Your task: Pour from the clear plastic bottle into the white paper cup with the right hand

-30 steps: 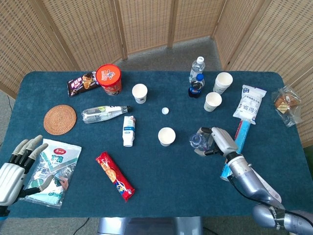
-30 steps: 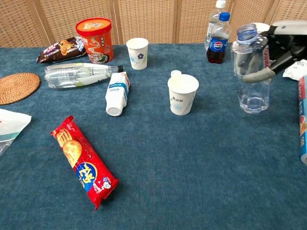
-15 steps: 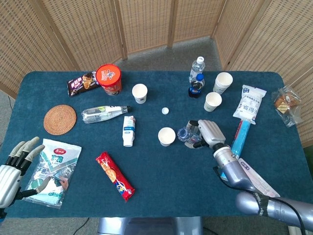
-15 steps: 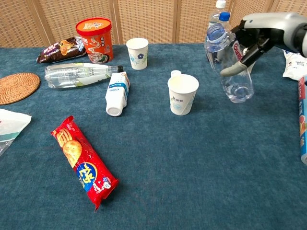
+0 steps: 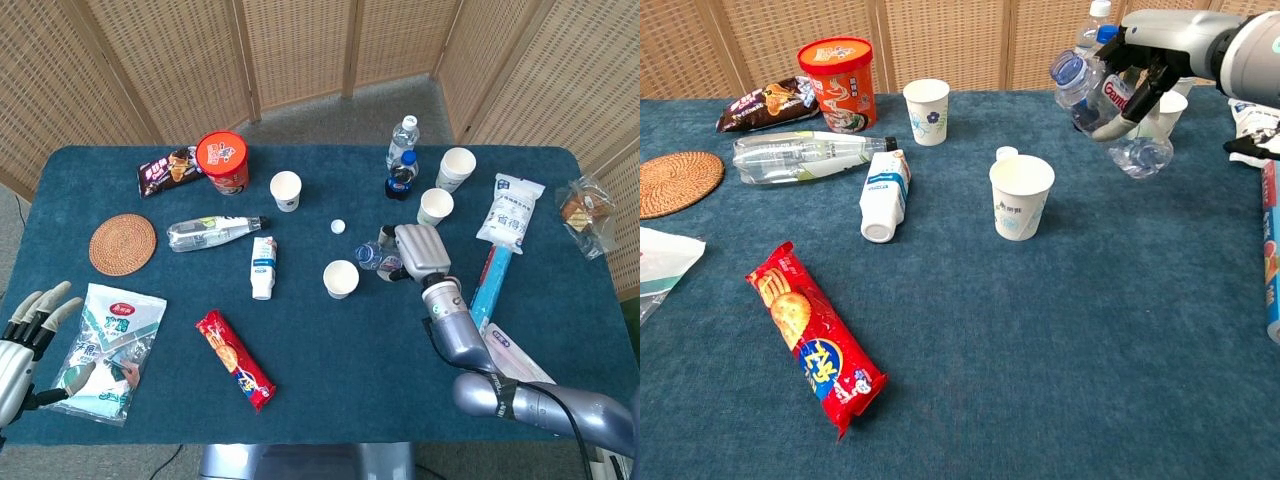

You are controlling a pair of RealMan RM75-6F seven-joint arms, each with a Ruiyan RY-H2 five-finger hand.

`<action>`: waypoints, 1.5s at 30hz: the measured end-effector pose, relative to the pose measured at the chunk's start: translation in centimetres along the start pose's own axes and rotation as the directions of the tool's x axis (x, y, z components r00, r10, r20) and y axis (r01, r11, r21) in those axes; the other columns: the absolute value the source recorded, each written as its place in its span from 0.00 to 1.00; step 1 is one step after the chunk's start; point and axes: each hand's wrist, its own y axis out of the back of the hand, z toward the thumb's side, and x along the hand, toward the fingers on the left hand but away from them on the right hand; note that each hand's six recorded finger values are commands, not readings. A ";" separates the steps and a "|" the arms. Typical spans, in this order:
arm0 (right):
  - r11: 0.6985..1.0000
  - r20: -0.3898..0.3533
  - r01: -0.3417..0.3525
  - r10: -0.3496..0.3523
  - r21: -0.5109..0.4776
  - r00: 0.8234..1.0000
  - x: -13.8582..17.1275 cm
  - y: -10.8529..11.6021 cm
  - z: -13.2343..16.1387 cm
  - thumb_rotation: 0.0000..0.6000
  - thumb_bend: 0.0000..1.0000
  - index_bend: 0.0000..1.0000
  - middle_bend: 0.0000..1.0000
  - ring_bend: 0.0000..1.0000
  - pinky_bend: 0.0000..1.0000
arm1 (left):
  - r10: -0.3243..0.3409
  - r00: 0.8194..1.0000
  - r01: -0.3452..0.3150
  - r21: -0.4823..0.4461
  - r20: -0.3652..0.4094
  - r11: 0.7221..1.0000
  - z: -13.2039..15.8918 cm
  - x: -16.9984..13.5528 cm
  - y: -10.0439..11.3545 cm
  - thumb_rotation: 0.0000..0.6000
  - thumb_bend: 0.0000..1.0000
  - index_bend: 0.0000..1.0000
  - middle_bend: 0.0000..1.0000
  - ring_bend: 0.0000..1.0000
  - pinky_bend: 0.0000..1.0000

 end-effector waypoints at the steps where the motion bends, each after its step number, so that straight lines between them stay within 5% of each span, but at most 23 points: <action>1: 1.000 0.002 0.006 -0.006 0.021 1.000 -0.1 0.0 0.0 1.00 0.26 0.52 0.61 0.48 0.57 | -0.001 1.000 0.001 -0.001 0.000 1.000 0.0 0.0 0.0 0.63 0.38 0.09 0.04 0.00 0.00; 20: 0.967 -0.002 0.071 -0.072 0.245 0.997 0.4 -1.8 1.7 1.00 0.25 0.52 0.61 0.48 0.57 | -0.012 1.000 0.013 -0.026 0.018 1.000 -0.8 -0.5 -0.1 0.63 0.38 0.09 0.04 0.00 0.00; 45: 0.835 -0.015 0.130 -0.144 0.534 0.990 -0.4 -3.8 3.8 1.00 0.23 0.52 0.61 0.48 0.57 | -0.008 1.000 0.008 -0.043 -0.001 0.999 -2.6 -1.8 0.1 0.63 0.38 0.09 0.04 0.00 0.00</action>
